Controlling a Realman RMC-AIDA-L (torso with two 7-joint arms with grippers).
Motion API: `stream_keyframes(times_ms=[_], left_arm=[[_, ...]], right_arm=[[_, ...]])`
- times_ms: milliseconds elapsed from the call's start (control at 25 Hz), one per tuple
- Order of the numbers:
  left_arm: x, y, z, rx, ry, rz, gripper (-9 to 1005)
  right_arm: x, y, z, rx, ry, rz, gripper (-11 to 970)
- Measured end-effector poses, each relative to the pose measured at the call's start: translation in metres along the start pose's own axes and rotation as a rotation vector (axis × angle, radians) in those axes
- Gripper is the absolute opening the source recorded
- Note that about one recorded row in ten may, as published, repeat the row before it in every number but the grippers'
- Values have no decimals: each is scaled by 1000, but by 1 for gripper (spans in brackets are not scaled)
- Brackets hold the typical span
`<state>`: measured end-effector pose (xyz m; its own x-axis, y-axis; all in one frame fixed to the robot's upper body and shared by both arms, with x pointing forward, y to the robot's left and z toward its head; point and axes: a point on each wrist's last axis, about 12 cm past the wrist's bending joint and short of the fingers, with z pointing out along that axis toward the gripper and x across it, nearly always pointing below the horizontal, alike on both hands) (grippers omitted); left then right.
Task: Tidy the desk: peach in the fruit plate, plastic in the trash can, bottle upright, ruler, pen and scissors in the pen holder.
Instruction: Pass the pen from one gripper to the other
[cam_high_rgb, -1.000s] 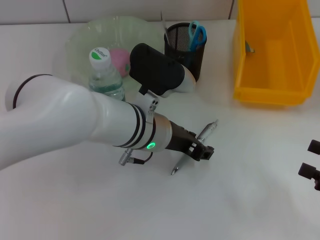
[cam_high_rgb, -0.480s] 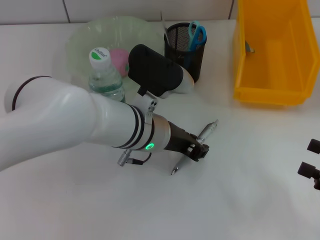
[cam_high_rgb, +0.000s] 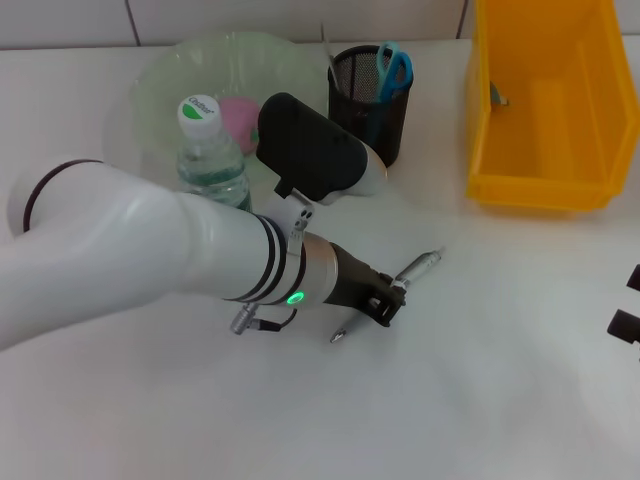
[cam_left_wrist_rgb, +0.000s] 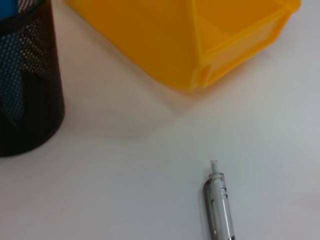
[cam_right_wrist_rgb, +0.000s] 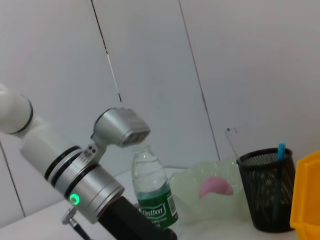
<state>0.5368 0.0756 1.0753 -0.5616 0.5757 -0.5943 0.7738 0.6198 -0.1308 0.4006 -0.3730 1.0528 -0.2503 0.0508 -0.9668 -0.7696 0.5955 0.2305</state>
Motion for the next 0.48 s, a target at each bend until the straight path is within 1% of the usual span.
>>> stream_keyframes(times_ms=[160,200,240,360,400,440,480], left_arm=[[-2,-6,-8,-16,-41,45,142],[-4,-9,-15,-27,-81,60,142],[-4,-9,-15,-27,-81,60,142],[-6,-11,-27,-47,-171,62,143],[-8,-10,-37,-64,-242,67,143],[-8,-10,-37,-64,-242,67,144],[-9,-9,-43,-74,-280,66,144]], right_arm=[[-1,0,-1,4,-11,-2,668],[-2,0,-1,6,-15,-4,668],[-2,0,-1,6,-15,-4,668],[-2,0,0,4,-19,-6,668],[-3,-1,2,0,-23,-5,668],[-3,-1,2,0,-23,-5,668],[-3,-1,3,-1,-25,-5,668]])
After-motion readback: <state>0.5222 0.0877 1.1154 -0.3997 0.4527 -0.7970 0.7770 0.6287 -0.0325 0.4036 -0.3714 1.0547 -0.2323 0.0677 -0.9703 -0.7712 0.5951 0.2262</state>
